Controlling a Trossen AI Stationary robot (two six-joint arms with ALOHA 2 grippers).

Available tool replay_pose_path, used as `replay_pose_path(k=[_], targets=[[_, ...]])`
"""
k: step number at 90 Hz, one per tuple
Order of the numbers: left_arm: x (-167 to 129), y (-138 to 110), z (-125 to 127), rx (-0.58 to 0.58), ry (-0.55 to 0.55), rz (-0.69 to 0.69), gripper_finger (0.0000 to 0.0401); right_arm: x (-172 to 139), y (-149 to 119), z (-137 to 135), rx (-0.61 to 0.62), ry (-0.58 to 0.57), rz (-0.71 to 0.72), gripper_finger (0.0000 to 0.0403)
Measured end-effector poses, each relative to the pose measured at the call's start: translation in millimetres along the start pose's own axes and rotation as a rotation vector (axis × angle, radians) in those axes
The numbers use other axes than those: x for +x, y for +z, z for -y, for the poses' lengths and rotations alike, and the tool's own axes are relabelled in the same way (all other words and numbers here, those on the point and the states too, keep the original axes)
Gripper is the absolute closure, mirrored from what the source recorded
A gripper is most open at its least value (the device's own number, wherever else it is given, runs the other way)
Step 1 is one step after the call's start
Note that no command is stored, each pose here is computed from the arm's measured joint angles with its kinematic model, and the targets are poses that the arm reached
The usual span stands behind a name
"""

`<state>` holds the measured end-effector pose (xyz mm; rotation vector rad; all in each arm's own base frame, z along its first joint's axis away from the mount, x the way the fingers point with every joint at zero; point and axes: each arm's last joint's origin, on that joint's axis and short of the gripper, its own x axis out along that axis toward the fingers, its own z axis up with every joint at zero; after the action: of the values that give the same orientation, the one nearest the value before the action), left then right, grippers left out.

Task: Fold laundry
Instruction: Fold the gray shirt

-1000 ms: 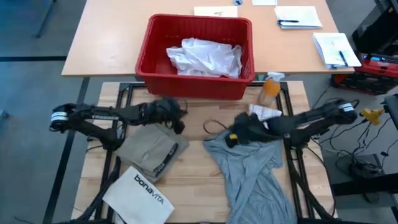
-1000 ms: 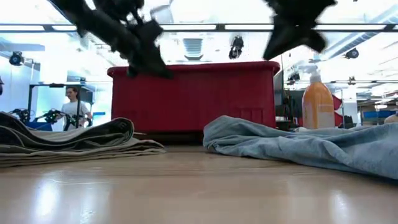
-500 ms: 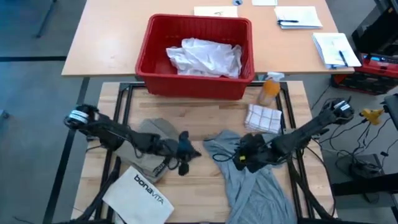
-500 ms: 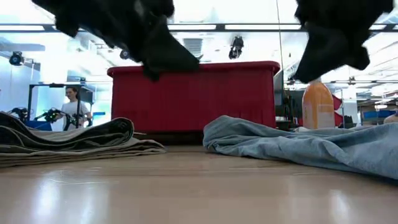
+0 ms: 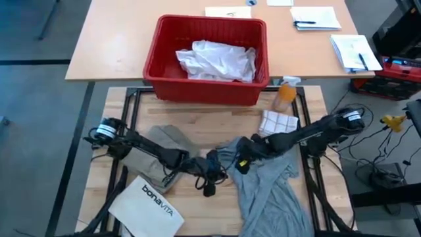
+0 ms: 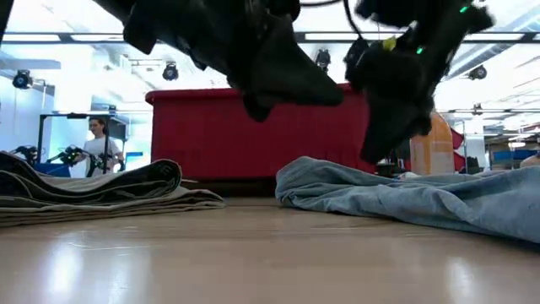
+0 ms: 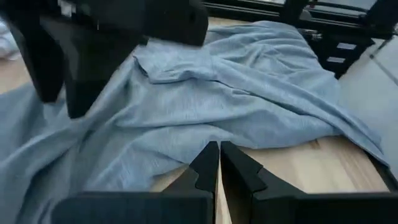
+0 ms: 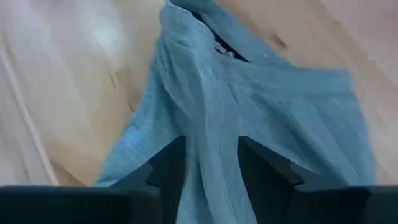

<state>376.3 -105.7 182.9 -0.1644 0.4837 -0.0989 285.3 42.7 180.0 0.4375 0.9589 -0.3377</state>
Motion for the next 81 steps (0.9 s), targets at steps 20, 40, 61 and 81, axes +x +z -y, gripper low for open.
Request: replay_pose_path(k=[20, 40, 61, 81], targets=[[-1.0, -7.5, -2.4, -0.015, 0.017, -0.034, 0.0401, 20.8, 7.6, 11.9, 0.012, -0.009, -0.024, 0.0310], [-1.5, -11.6, -3.5, -0.031, 0.020, -0.045, 0.0401, 27.9, 5.0, 12.5, -0.029, -0.010, -0.054, 0.0360], [-1.6, -11.4, -3.5, -0.031, 0.020, -0.044, 0.0401, 21.6, 5.6, 14.0, -0.042, -0.012, -0.057, 0.0401], [-1.7, -11.4, -3.3, -0.028, 0.017, -0.044, 0.0401, -6.7, 13.7, 28.9, -0.034, -0.054, -0.033, 0.0403]])
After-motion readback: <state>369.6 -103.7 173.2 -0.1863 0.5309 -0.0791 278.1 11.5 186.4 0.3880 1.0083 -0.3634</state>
